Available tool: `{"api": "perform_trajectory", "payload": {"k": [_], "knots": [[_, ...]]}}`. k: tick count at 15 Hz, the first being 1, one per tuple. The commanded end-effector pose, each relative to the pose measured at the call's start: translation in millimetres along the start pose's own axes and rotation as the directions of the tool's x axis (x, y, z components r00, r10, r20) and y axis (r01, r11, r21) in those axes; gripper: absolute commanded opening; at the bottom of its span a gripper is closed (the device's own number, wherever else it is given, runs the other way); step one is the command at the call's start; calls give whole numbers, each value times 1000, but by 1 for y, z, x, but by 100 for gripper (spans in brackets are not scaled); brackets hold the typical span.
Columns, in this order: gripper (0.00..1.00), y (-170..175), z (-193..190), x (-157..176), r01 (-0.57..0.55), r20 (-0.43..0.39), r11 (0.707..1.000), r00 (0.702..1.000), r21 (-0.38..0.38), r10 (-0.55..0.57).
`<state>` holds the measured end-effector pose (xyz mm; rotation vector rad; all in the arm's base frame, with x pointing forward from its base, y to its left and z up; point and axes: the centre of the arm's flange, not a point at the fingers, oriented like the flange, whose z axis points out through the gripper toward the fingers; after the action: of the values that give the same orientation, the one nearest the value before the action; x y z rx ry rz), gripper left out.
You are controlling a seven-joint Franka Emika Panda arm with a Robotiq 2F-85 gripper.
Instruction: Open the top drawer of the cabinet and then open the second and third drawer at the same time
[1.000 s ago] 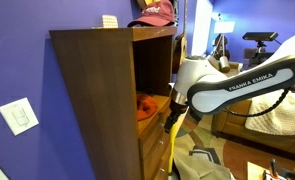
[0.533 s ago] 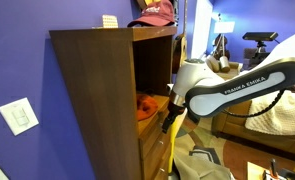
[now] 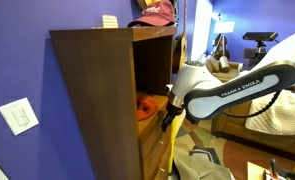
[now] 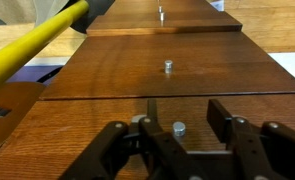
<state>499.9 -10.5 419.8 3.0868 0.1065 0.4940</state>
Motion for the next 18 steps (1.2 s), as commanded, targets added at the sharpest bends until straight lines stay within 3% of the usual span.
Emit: {"api": "perform_trajectory", "payload": {"k": [1, 4, 5, 13, 18], "knots": [[24, 4, 7, -4, 21, -26, 1000, 999, -3, -21], [2, 4, 10, -3, 28, -44, 1000, 999, -5, -28], [0, 4, 11, -3, 29, -47, 1000, 998, -6, -29], [3, 8, 7, -5, 42, -2, 999, 999, -5, -42], [3, 16, -2, -16, 61, 113, 997, 992, -51, -55]]}}
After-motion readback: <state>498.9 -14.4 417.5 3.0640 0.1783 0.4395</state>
